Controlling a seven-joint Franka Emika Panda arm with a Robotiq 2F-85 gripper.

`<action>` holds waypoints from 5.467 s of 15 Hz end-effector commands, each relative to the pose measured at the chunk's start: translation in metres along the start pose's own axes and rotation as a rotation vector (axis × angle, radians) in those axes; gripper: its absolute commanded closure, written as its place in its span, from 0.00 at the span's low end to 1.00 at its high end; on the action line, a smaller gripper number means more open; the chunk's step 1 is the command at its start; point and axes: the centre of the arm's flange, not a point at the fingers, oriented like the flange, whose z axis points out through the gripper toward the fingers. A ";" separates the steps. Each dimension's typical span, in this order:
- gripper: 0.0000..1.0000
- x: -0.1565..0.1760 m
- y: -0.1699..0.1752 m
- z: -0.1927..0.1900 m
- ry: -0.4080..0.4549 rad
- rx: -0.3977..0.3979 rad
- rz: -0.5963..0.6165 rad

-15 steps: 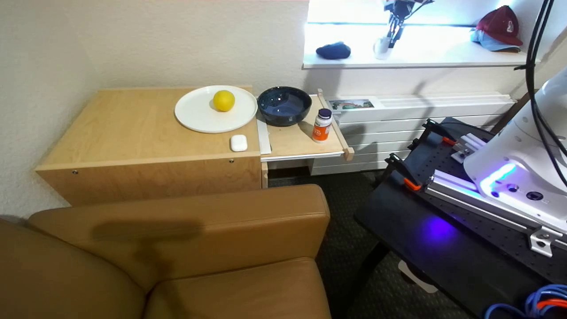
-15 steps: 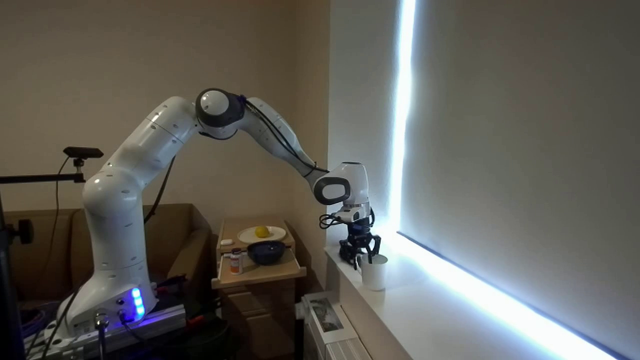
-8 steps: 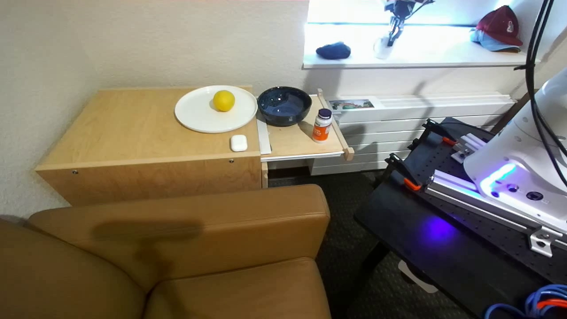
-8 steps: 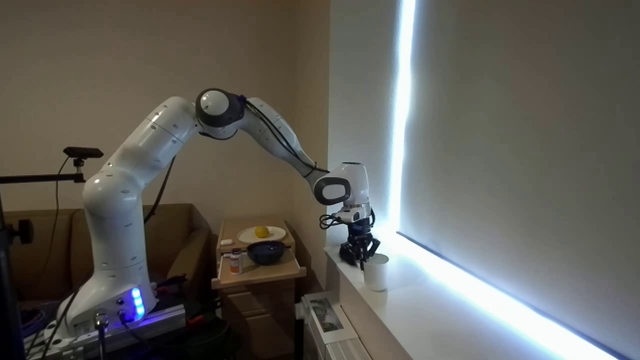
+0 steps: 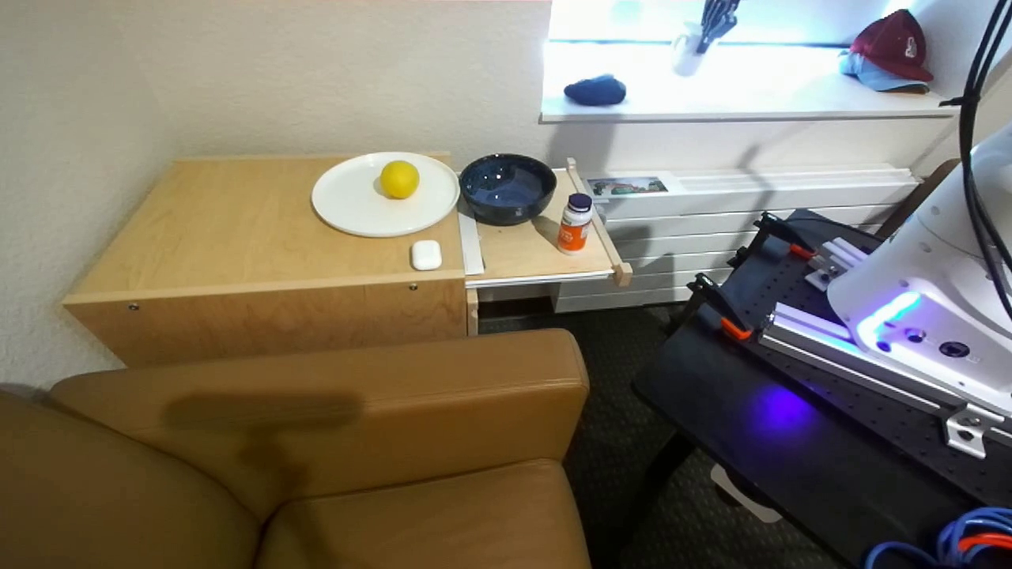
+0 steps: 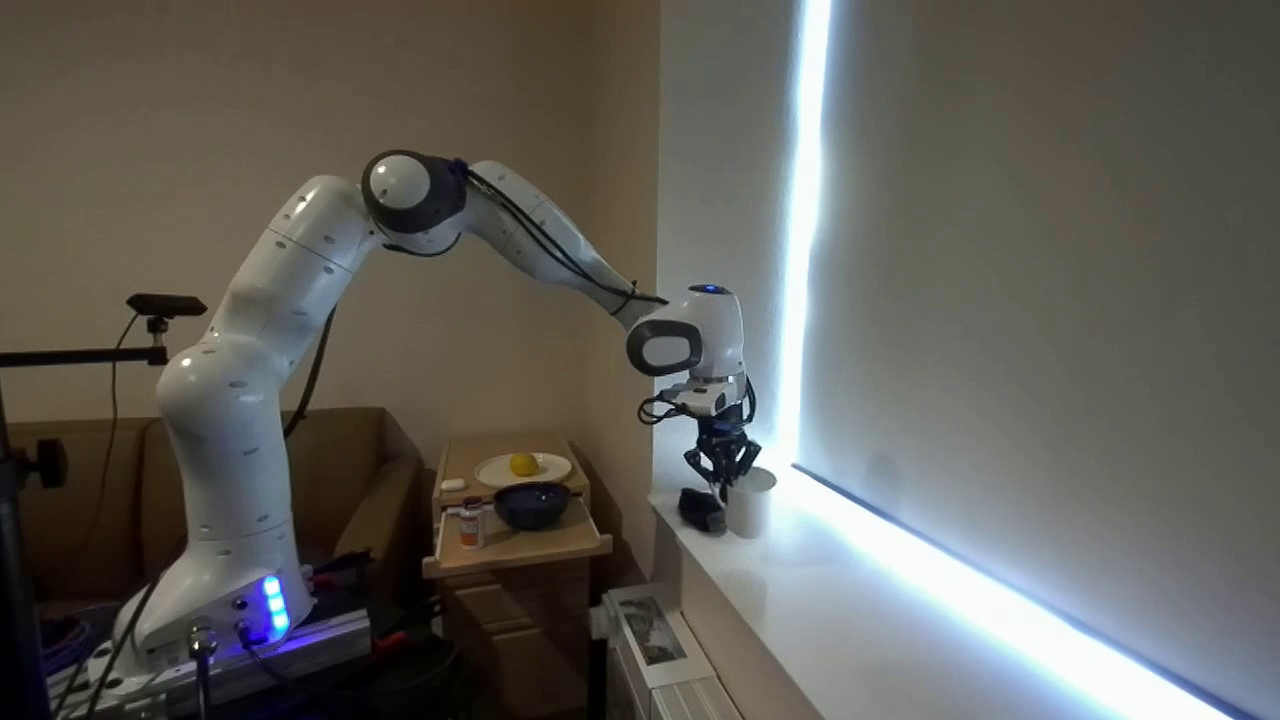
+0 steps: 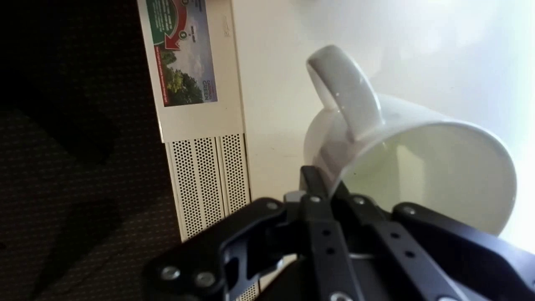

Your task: Remove the white mug from the black bowl and place it on the window sill, remove the white mug from the window sill and put it in the black bowl

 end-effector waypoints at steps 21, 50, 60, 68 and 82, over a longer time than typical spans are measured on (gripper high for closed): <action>0.99 -0.222 0.213 -0.125 -0.212 -0.162 -0.913; 0.99 -0.403 0.320 -0.072 -0.062 -0.103 -1.307; 0.95 -0.430 0.353 -0.018 0.080 -0.111 -1.305; 0.99 -0.436 0.342 0.044 0.109 -0.069 -1.087; 0.99 -0.446 0.337 0.084 0.048 -0.081 -0.925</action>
